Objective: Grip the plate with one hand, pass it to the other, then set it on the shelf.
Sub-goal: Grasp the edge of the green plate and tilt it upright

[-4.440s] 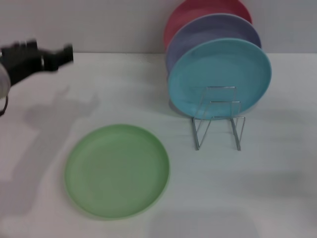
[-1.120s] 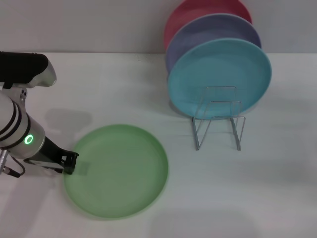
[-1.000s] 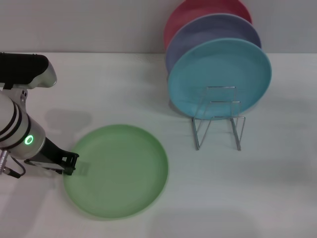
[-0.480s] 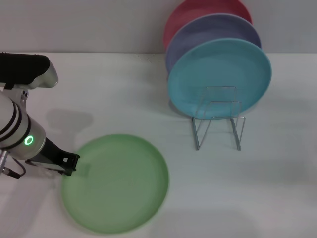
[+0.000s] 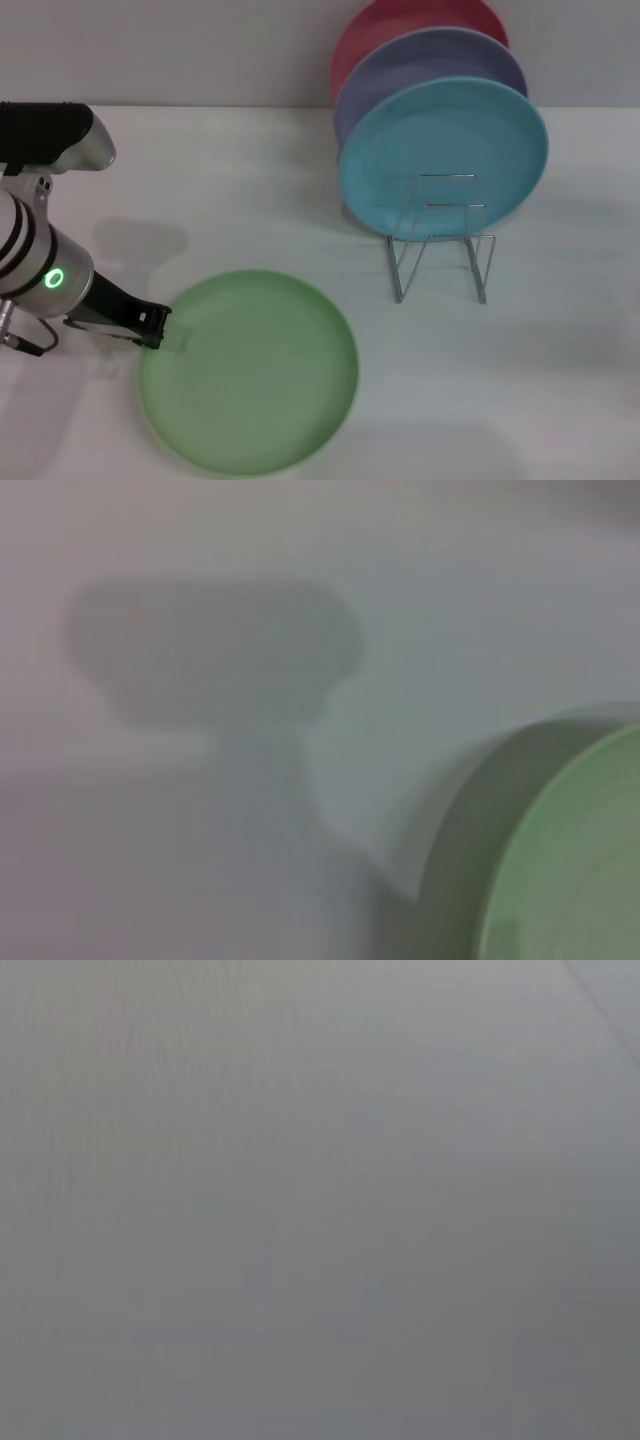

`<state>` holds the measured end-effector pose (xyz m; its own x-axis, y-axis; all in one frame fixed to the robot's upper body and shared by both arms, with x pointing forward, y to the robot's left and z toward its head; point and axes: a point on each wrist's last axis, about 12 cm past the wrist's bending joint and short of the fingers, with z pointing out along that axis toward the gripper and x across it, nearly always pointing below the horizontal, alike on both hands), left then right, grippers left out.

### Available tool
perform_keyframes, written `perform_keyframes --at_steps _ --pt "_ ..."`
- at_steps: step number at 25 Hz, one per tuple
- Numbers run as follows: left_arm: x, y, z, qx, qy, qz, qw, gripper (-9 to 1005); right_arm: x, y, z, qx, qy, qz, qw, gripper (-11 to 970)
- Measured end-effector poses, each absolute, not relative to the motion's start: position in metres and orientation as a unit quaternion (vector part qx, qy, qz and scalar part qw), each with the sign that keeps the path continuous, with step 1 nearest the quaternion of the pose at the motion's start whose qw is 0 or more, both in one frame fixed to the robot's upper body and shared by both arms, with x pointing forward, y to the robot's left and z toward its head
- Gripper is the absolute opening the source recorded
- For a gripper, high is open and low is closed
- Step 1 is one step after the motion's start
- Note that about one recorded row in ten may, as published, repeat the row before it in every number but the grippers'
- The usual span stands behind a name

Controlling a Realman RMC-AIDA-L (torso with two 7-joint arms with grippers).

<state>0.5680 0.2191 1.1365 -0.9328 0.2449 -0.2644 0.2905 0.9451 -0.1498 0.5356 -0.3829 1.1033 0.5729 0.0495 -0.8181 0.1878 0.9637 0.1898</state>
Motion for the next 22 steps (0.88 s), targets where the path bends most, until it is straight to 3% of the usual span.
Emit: perform_keyframes --at_steps 14,22 --pt "0.569 0.237 1.168 0.136 0.962 -0.099 0.214 30 0.529 -0.387 1.099 0.136 0.465 -0.049 0.873 658" --pt "0.568 0.258 1.183 0.108 0.932 -0.092 0.333 30 0.526 -0.385 1.095 0.134 0.471 -0.049 0.871 658"
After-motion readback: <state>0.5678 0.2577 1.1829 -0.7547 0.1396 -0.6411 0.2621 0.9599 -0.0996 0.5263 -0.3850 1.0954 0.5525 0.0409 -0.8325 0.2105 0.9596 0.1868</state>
